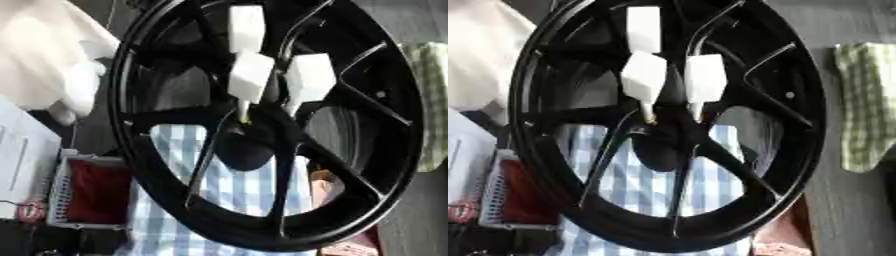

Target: Pull the pin out of the wheel hub.

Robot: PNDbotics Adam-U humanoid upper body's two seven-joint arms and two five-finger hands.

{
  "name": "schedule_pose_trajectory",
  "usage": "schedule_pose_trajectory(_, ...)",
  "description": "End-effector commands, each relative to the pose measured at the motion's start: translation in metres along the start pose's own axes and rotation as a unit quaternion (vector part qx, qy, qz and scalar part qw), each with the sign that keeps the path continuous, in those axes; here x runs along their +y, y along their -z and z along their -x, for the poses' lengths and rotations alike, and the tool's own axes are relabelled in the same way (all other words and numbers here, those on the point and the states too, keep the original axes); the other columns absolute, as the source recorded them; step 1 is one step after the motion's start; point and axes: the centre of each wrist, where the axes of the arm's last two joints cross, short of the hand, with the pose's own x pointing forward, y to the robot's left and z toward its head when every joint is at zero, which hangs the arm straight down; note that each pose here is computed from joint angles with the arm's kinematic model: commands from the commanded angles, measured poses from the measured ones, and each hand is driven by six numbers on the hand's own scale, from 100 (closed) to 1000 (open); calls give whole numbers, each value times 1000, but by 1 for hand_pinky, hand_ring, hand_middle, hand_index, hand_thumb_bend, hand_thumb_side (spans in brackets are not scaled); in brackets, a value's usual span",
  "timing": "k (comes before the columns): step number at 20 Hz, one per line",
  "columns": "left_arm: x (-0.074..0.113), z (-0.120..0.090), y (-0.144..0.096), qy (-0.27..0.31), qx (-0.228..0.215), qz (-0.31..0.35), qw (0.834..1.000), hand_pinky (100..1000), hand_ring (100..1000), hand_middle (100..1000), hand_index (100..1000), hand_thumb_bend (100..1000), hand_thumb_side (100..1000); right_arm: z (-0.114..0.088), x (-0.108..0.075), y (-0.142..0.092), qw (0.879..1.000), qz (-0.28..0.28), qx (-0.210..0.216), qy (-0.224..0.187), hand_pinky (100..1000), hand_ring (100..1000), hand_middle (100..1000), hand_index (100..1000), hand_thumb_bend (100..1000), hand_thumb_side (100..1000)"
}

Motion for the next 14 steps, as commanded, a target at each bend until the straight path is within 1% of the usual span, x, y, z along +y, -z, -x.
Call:
schedule_pose_trajectory(1,5,-12,6,4,-20,-1,1000,733,844,848,813,655,716,3,-12,-1,999,-9,-11,-29,854,888,869,823,538,225)
schedule_pose_trajectory(2,5,-12,6,4,-20,-1,1000,733,844,848,814,655,716,3,-13,-1,999,-16,-16,-31,871,932,903,850,565,261)
schedule_pose_trajectory(3,5,-11,5,4,-19,-2,1000,733,844,848,814,655,716,2,-14,-2,999,-20,-23,-32,871,934,904,851,566,267)
schedule_pose_trajectory(4,5,-11,5,4,-19,-2,1000,733,844,848,814,655,716,2,-16,-2,999,-20,-27,-32,873,941,913,861,563,292)
schedule_pose_trajectory(7,6,-11,5,4,-19,-3,1000,733,844,848,813,655,715,-5,-23,-4,999,-2,-39,-20,867,927,897,848,546,309)
schedule_pose_trajectory(8,6,-11,5,4,-19,-2,1000,732,844,848,813,656,714,-9,-27,-5,999,12,-46,-11,853,882,845,814,482,359)
schedule_pose_trajectory(9,6,-11,5,5,-19,-2,1000,732,844,848,813,656,713,-14,-30,-6,998,28,-53,2,846,863,825,801,463,381)
schedule_pose_trajectory(10,5,-11,5,5,-19,-2,1000,732,844,848,813,657,712,-21,-32,-9,997,45,-64,16,833,822,778,772,407,412)
schedule_pose_trajectory(11,5,-11,5,4,-19,-1,1000,732,844,848,813,657,712,-29,-35,-11,994,61,-80,35,832,817,774,770,398,413)
schedule_pose_trajectory(12,5,-11,5,4,-18,-1,1000,732,844,848,813,657,711,-39,-37,-15,990,76,-102,58,831,793,745,755,331,447)
schedule_pose_trajectory(13,4,-11,5,4,-19,0,1000,732,844,848,813,657,711,-49,-39,-20,984,88,-128,83,830,787,738,753,317,460)
schedule_pose_trajectory(14,4,-11,5,4,-19,1,1000,731,844,848,813,656,710,-59,-40,-24,977,100,-152,108,824,771,719,739,251,505)
